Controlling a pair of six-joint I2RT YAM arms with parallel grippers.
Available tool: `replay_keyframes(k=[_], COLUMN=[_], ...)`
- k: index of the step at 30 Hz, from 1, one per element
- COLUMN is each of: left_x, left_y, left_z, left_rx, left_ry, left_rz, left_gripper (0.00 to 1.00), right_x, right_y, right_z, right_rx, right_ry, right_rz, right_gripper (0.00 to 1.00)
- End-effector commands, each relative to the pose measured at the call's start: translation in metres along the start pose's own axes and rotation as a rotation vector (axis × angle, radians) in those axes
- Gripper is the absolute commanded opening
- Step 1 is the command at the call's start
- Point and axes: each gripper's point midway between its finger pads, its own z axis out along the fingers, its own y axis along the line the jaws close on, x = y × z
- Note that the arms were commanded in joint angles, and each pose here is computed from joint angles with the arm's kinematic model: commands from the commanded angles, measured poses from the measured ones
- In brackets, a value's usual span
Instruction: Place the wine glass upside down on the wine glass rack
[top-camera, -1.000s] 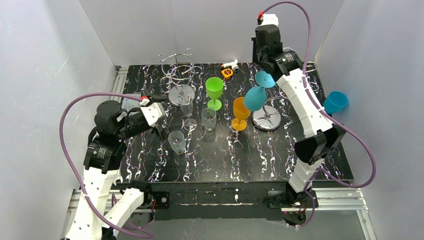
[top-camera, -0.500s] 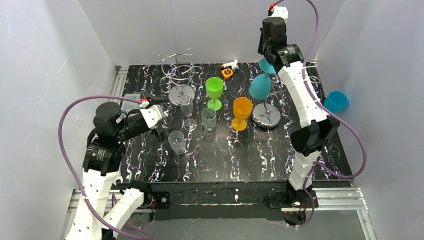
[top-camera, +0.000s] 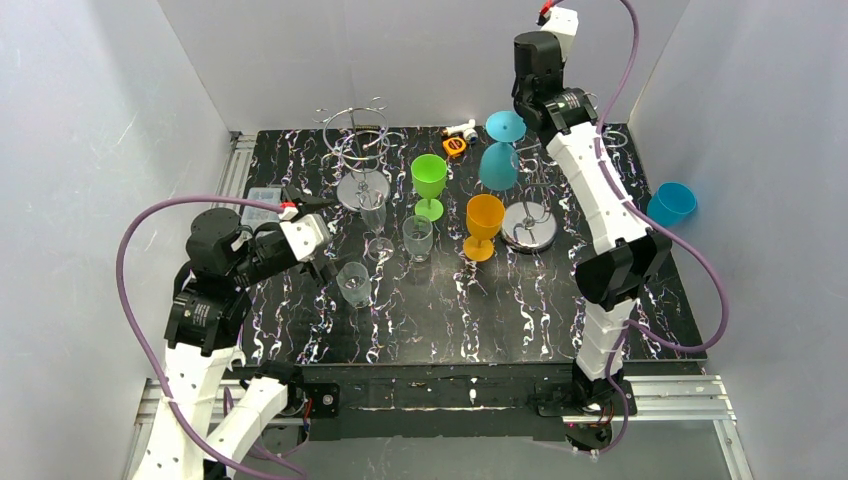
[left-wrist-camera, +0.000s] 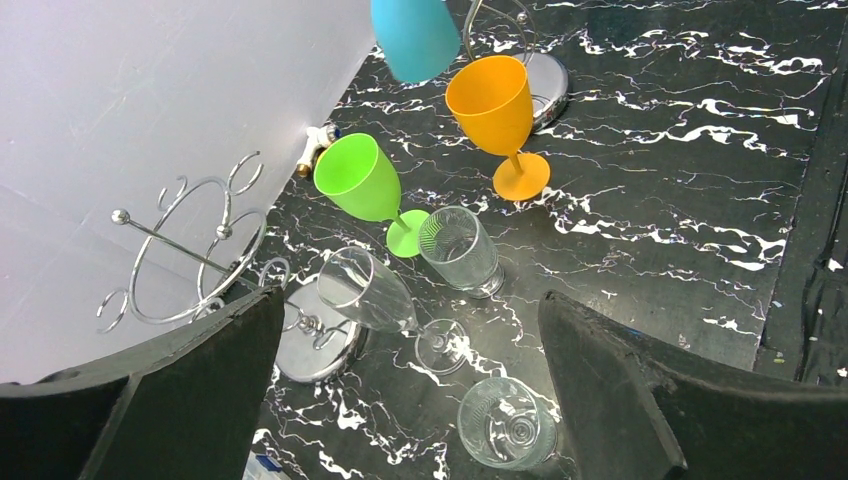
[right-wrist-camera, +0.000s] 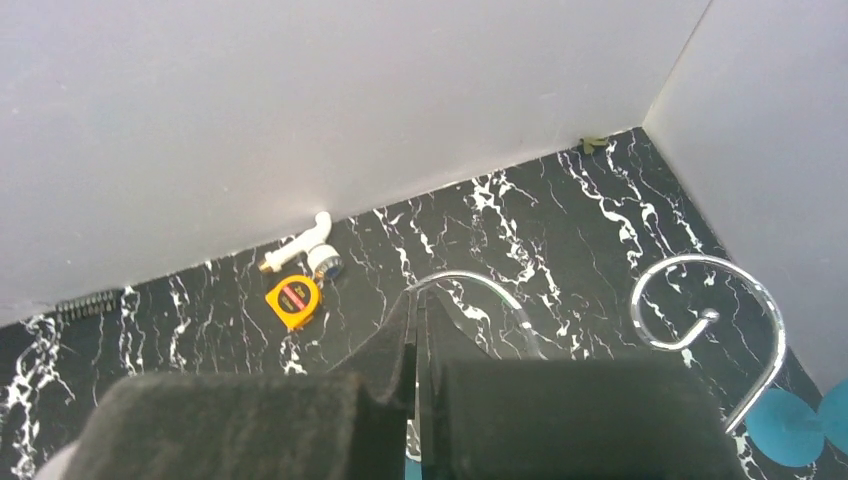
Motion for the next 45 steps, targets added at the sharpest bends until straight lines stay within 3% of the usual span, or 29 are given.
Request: replay_keyframes(k=[1,10,13,18,22,29,33,40,45], left_x=[0.000,0.004,0.004,0.003,0.001,0.000,0.000,-0.003,-0.003], left_y=[-0.003,-0.008,-0.008,-0.009,-0.006,-0.003,-0.005,-0.005,-0.007], left_z=[-0.004,-0.006,-0.007,-0.009,-0.012,-0.013,-0.011,-0.010,-0.009], left_rx=[-0.003,0.001,0.002,-0.004,-0.028,-0.042,-0.029,-0.024,-0.007], left_ry=[0.002,0.013,0.015,0.015,0.019,0.034,0.030,0.025,0.021], left_rz=[0.008,0.013,0.010,0.003,-0.012,-0.050,-0.072,-0.077,-0.078], left_gripper=[0.98,0.98,0.98,0.98,0.98,0.98,0.98,0.98,0.98], right_x=[-0.048,-0.050,-0.060,-0.079,-0.071,-0.032,-0.018,0.027,0.092], right_y=[-0.004,-0.005,-0.010,-0.034,-0.080,-0.196,-0.251,-0.308,-0.329], right_z=[-0.009,-0.013,-0.024,-0.056,-0.075,-0.073,-0.081,-0.083,-0.059], right_rx=[0.057,0.068,0.056,0.056,0.104,0.265,0.410,0.578,0.625], right_ry=[-0.148,-0.163,-0.174,-0.202,-0.168,-0.076,-0.068,-0.002,0.134], right_rz=[0.089,0.106,0.113,0.110,0.111,0.175,0.213,0.296,0.346], right_gripper=[0.01,0.04,0.17,0.55,0.68,0.78,0.78,0.77,0.78])
